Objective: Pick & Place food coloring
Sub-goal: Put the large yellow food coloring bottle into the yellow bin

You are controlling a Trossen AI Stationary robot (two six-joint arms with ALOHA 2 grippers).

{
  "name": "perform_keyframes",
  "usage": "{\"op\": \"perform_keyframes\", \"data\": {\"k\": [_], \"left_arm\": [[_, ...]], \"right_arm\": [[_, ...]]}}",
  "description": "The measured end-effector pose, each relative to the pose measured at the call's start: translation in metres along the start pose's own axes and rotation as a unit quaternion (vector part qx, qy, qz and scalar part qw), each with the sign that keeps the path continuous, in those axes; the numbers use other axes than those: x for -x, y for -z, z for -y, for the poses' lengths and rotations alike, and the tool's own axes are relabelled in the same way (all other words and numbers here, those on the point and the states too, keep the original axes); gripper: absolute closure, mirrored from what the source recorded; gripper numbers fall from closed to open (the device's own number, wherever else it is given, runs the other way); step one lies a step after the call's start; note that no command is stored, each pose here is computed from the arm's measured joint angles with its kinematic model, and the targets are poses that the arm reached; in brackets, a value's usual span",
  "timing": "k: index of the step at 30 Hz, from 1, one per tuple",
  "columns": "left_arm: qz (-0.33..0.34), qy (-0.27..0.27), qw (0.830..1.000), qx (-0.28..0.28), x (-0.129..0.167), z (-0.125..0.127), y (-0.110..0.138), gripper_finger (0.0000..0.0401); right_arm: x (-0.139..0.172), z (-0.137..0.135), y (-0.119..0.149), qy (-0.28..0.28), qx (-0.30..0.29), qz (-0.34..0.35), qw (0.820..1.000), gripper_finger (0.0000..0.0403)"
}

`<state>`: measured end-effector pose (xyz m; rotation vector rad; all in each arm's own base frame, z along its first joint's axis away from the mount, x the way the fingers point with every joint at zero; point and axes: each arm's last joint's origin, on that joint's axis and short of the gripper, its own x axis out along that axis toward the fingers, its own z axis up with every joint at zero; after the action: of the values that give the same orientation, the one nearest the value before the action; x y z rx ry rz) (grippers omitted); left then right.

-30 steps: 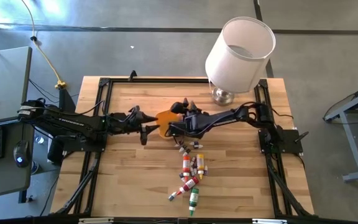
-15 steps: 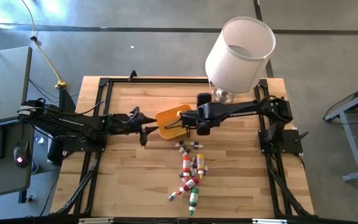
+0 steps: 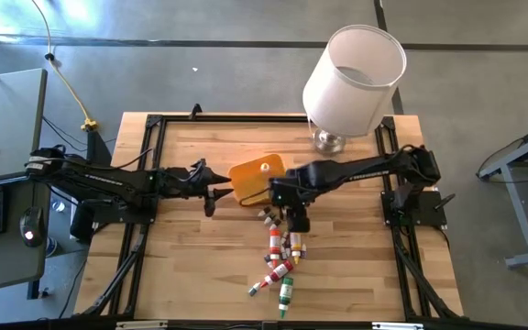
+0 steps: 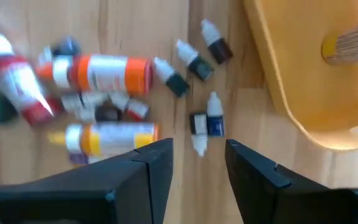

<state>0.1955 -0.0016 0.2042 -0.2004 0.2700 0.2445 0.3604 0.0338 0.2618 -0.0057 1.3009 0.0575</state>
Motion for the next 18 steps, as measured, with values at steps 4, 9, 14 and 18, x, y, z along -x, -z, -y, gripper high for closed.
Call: {"op": "perform_keyframes", "data": {"k": [4, 9, 14, 18], "left_arm": [[-0.001, 0.003, 1.0, 0.0, 0.0, 0.0, 0.0, 0.0232], [-0.001, 0.002, 1.0, 0.0, 0.0, 0.0, 0.0, 0.0232], [0.001, 0.002, 1.0, 0.0, 0.0, 0.0, 0.0, 0.0232], [0.003, -0.009, 1.0, 0.0, 0.0, 0.0, 0.0, 0.0232]], "right_arm": [[-0.014, -0.023, 0.0, -0.035, 0.098, 0.03, 0.994, 0.0262], [-0.045, -0.048, 0.012, -0.09, 0.192, 0.063, 0.975, 0.0258], [-0.055, -0.06, 0.024, -0.092, 0.228, 0.045, 0.968, 0.0258], [-0.056, -0.073, 0.028, -0.101, 0.281, 0.047, 0.953, 0.0257]]}}
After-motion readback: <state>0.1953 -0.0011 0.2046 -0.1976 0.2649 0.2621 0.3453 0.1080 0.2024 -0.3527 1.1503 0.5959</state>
